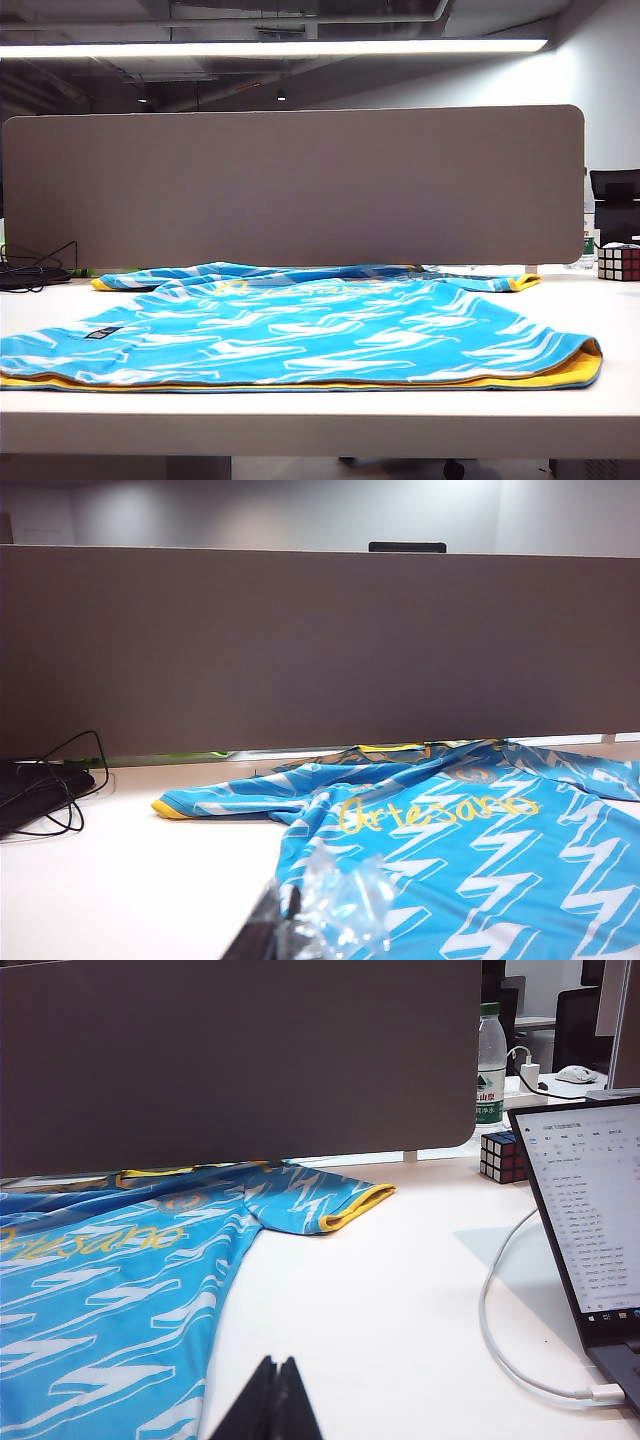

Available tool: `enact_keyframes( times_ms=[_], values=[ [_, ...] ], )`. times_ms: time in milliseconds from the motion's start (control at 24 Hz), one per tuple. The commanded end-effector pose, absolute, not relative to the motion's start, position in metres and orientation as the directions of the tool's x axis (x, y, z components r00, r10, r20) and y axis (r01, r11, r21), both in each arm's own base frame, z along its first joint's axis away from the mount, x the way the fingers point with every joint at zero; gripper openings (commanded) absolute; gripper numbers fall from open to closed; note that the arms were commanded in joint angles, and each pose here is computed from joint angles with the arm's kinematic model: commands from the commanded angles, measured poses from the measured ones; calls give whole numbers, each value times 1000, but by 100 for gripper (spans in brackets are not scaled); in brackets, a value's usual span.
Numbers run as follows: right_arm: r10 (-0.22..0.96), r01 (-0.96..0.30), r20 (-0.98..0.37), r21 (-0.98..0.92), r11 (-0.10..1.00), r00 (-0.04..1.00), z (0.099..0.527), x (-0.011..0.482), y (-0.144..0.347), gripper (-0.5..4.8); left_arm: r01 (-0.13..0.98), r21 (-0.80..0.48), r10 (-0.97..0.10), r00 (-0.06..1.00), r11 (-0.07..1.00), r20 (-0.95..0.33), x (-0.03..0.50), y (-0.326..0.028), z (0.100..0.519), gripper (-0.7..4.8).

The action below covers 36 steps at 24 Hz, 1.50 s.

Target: Fold the bottom side of the soccer jersey horizontally towards the center, about one-third of the way, then fold the sleeve back towards the center, creating a straight line along the edge of the the soccer jersey, and finally fold the bottom of the soccer jersey up towards the top, creating a neat rectangle.

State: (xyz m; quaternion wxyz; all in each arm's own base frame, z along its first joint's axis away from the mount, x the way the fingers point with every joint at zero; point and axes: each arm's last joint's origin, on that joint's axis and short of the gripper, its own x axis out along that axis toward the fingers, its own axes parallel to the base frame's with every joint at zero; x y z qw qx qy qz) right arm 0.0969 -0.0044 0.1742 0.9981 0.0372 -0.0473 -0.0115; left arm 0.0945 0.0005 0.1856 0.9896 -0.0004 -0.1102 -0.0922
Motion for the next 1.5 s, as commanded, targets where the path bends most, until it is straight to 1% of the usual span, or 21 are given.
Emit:
enact_keyframes(
  times_ms=[42, 333, 374, 416, 499, 541, 624, 707, 749, 790, 873, 998, 1081, 1248, 1289, 1331, 1373, 1414, 1497],
  values=[
    [-29, 21, 104, 75, 997, 994, 174, 97, -5, -1, 178, 25, -179, 955, 984, 235, 94, 1, 189, -5],
    [-27, 19, 103, 75, 997, 994, 174, 97, -4, -1, 180, 23, -181, 955, 983, 235, 94, 1, 189, -5],
    [11, -23, 104, 116, 993, 995, 174, 97, -3, -1, 213, -38, -198, 951, 976, 236, 94, 0, 189, -6],
    [60, -80, 111, 184, 980, 992, 176, 97, -2, -2, 242, -142, -203, 948, 960, 246, 93, 0, 191, -5],
    [129, -154, 98, 315, 937, 987, 181, 95, 0, -2, 287, -357, -208, 947, 889, 243, 92, 0, 196, -6],
    [141, -156, 69, 382, 911, 988, 184, 94, 1, -3, 294, -445, -216, 951, 846, 220, 91, -1, 198, -6],
    [147, -115, -35, 456, 882, 989, 189, 90, 1, -3, 273, -497, -228, 962, 824, 151, 89, -1, 202, -5],
    [142, -79, -110, 446, 891, 984, 196, 88, 1, -3, 233, -523, -227, 971, 820, 75, 90, -1, 204, -5],
    [117, -43, -141, 443, 896, 983, 204, 89, 0, -3, 183, -549, -228, 974, 816, -14, 93, -1, 205, -5],
    [105, -20, -169, 443, 896, 980, 213, 94, -1, -3, 160, -567, -252, 964, 808, -87, 99, -1, 205, -5],
    [110, 2, -234, 435, 901, 966, 224, 104, -1, -3, 152, -574, -296, 941, 805, -166, 109, -1, 204, -6],
    [140, 13, -354, 396, 918, 925, 235, 123, -1, -3, 170, -537, -358, 894, 827, -269, 128, -1, 207, -6],
    [209, -6, -486, 386, 922, 849, 245, 155, -1, -2, 179, -493, -393, 840, 851, -374, 158, 1, 216, -6],
    [303, -63, -590, 391, 918, 749, 245, 189, -1, 0, 198, -488, -439, 779, 850, -448, 188, 2, 219, -5],
    [319, -70, -609, 396, 916, 726, 243, 198, -1, 4, 204, -490, -453, 758, 848, -469, 197, 3, 216, -5],
    [334, -73, -639, 399, 914, 693, 238, 210, -1, 40, 209, -500, -478, 722, 840, -501, 209, 4, 211, -4],
    [346, -64, -667, 409, 910, 660, 231, 220, -2, 87, 193, -529, -501, 681, 826, -534, 220, 8, 202, 25],
    [361, -61, -681, 423, 904, 637, 226, 225, -2, 120, 171, -552, -513, 655, 816, -555, 227, 11, 196, 79],
    [386, -50, -704, 448, 893, 597, 216, 232, -3, 163, 121, -588, -528, 607, 800, -594, 236, 16, 184, 174]
  ],
)
